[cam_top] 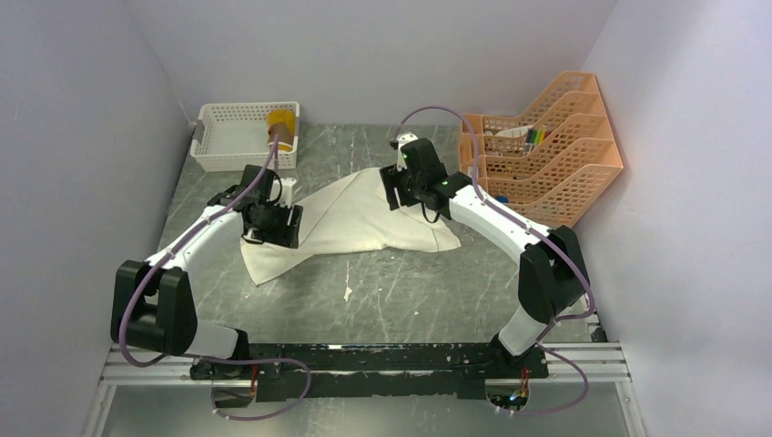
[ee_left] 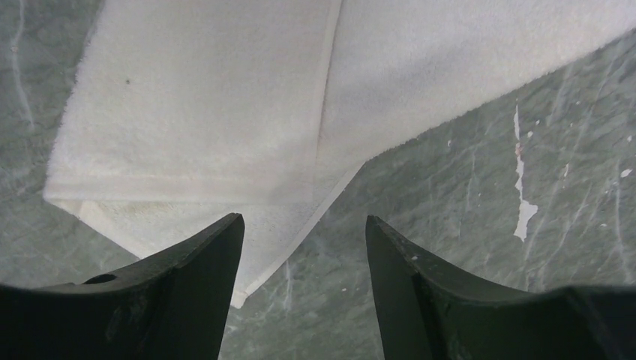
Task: Roll the towels
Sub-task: Flatten out the towel at the center of the board.
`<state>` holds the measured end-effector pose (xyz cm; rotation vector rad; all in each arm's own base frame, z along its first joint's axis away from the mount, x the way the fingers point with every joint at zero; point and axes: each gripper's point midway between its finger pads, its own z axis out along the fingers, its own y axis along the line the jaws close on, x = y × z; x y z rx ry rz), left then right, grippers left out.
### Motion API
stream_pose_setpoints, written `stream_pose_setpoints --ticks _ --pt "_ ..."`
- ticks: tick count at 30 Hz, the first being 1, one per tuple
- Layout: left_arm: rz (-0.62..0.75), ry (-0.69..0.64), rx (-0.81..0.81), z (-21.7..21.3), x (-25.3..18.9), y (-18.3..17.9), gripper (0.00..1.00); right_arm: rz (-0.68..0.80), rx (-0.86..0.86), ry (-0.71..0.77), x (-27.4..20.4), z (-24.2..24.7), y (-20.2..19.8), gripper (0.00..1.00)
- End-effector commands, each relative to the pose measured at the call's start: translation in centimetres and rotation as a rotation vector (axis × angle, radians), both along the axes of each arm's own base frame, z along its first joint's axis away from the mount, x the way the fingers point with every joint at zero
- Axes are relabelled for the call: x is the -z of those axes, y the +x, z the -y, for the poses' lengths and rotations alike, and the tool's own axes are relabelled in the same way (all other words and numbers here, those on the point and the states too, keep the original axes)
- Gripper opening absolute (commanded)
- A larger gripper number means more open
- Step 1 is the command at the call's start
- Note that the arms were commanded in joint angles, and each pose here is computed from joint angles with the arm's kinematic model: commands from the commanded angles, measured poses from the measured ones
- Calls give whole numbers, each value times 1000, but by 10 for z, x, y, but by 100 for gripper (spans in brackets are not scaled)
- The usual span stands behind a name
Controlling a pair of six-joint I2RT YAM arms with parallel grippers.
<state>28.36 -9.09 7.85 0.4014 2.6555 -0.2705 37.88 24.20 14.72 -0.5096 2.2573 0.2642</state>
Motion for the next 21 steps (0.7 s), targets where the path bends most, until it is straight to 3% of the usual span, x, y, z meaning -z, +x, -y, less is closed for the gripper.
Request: stream_pose_setpoints --ticks 1,4,8,16,21 --pt "64 14 31 4 -1 5 69 34 -16 4 -10 1 -1 66" --pt "109 37 68 5 -8 9 66 31 -15 6 -9 3 -4 66" --pt "101 176 114 -3 -1 7 68 36 -16 2 -11 6 -7 66" --pt "53 339 213 -10 18 4 83 54 -27 -12 -18 9 -7 67" --pt "22 389 237 -14 23 12 85 56 -29 -12 -16 11 -9 67"
